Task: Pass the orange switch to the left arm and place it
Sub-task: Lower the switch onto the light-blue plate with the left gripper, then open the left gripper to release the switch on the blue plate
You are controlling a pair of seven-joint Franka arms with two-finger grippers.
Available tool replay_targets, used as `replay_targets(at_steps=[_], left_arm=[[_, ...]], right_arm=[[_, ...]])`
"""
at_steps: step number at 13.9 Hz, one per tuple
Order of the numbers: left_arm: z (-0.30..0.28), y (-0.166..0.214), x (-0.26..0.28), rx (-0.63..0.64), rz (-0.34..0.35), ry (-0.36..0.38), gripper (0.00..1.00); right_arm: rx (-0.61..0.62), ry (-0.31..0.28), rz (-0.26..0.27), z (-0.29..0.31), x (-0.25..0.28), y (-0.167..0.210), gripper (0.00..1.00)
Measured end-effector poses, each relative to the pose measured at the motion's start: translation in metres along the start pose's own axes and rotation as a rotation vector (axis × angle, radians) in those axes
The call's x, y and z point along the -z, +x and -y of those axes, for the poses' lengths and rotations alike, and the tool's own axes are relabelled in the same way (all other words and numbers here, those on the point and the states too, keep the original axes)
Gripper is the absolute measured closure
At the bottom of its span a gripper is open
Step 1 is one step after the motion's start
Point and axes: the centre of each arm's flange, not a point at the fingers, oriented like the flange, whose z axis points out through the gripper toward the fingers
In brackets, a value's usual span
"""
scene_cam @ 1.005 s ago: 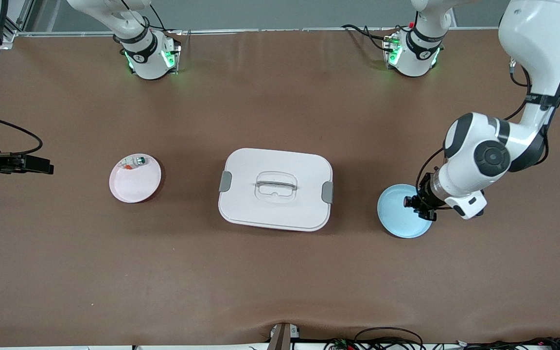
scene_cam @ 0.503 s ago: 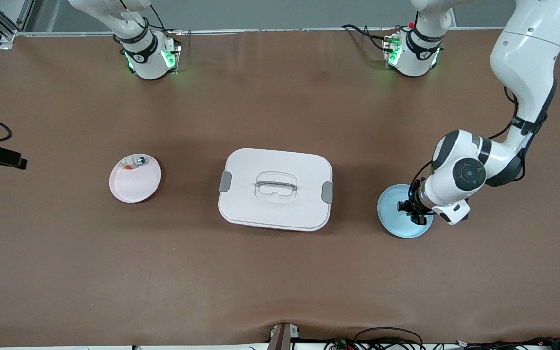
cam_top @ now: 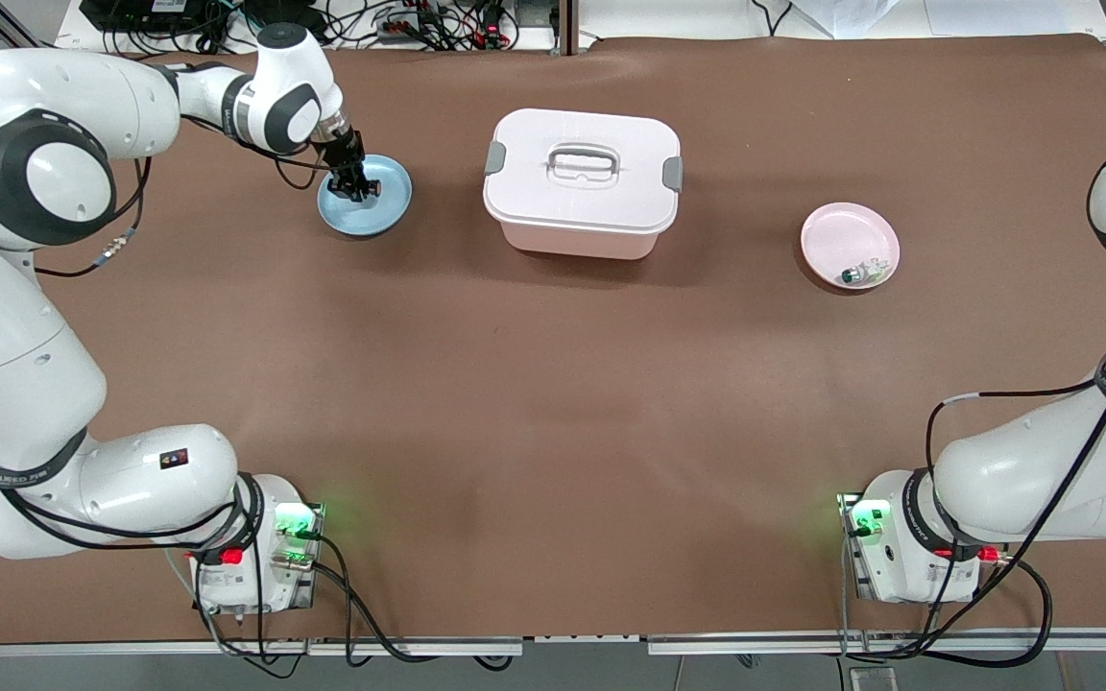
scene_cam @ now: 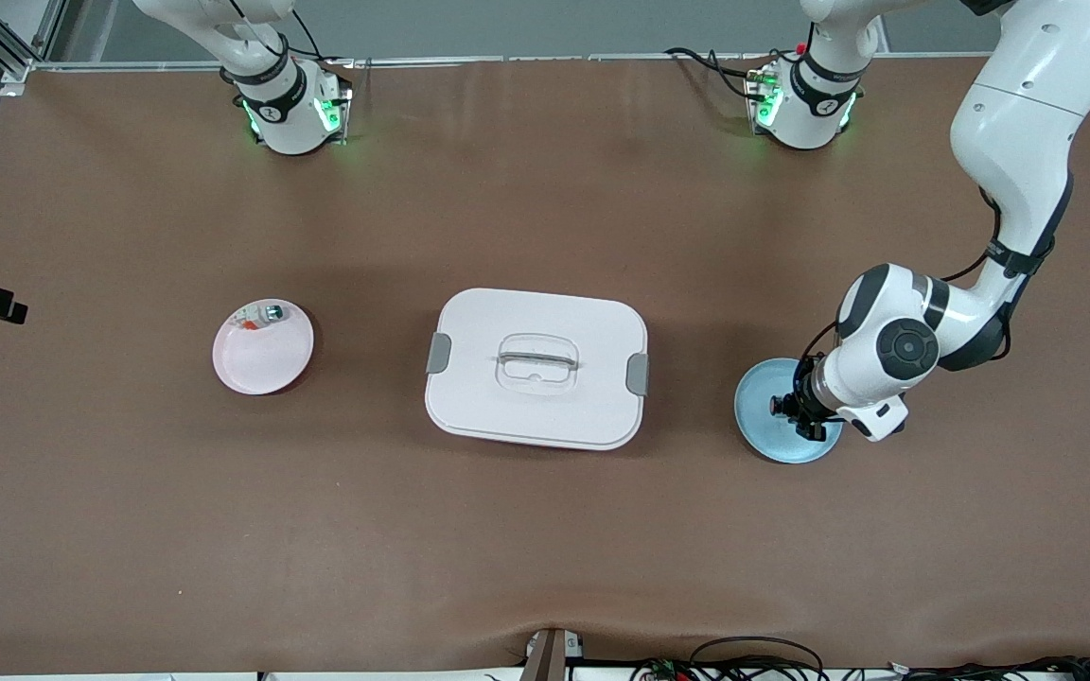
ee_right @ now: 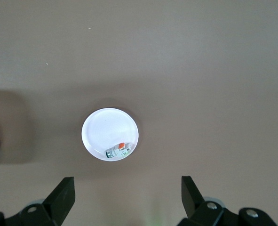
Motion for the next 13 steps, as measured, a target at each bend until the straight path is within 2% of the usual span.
replay_targets(at_steps=[2, 6, 10, 13], left_arm=[[0.0, 0.002, -0.004, 0.002, 0.001, 0.002, 0.6], [0.0, 0.003, -0.006, 0.003, 0.001, 0.004, 0.6], [-0.002, 0.003, -0.003, 0.0, 0.0, -0.008, 0.57], [-0.012, 0.001, 0.007, 0.001, 0.002, -0.035, 0.32]], right_arm=[[0.005, 0.009, 0.0, 0.002, 0.0, 0.0, 0.0], [-0.001, 0.099, -0.022, -0.008, 0.008, -0.004, 0.0], [0.02, 0.108, -0.052, -0.01, 0.02, -0.014, 0.0], [0.032, 0.088, -0.093, -0.004, 0.017, -0.021, 0.0]])
